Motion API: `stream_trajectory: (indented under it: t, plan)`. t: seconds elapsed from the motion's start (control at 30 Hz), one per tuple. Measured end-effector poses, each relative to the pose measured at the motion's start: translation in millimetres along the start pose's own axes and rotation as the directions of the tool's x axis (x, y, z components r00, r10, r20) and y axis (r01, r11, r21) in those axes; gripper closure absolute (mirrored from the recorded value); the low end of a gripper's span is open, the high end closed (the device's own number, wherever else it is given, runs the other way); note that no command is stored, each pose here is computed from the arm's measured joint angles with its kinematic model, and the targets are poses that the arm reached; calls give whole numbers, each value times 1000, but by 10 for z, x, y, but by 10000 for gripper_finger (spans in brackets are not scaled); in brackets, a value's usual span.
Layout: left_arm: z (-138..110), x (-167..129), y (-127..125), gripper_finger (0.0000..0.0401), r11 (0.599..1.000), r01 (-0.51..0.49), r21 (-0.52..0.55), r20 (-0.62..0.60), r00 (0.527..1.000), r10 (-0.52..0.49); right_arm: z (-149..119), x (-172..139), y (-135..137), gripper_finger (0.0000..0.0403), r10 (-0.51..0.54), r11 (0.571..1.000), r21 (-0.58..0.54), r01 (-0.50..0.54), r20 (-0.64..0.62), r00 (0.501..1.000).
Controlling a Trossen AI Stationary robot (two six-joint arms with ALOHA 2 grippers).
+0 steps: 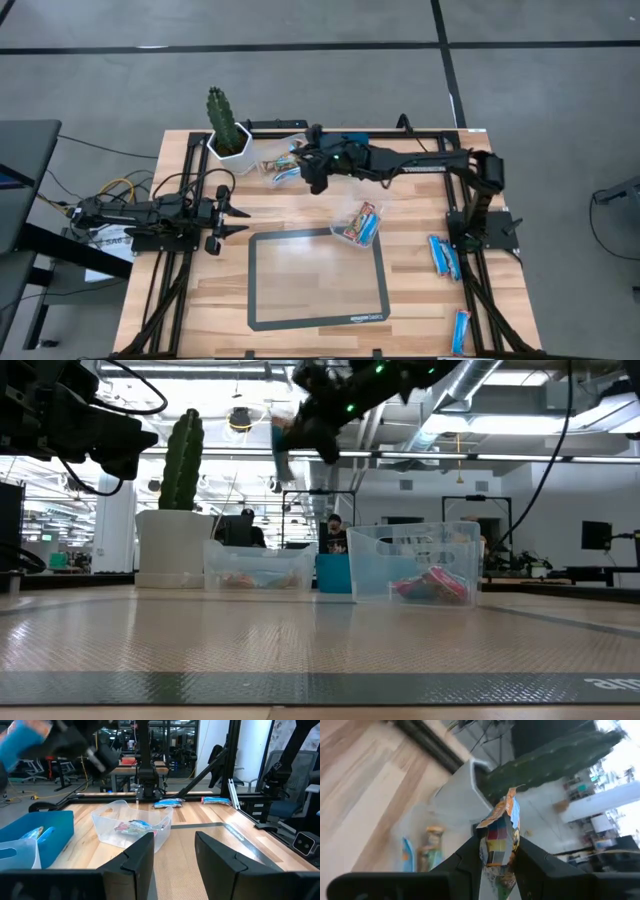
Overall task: Pick and place Granola Bars by type
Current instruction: Put the yellow granola bar into the top transparent bin
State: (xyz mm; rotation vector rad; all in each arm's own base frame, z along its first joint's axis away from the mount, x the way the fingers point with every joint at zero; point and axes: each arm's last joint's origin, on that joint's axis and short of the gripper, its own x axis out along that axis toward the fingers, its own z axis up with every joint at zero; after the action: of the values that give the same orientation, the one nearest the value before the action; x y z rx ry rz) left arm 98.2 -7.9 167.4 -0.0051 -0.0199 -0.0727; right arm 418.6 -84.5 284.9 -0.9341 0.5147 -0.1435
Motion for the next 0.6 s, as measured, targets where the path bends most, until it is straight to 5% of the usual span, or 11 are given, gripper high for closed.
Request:
stream_trajectory:
  t: [0.3, 0.6]
  plan:
    - [0, 0, 0, 266, 1000, 1, 2, 0, 1000, -1, -8, 493, -200, 317, -47, 996, 76, 47, -7, 999]
    - [0, 0, 0, 266, 1000, 1, 3, 0, 1000, -1, -183, 840, -256, 317, 46, 993, 116, -32, -116, 992]
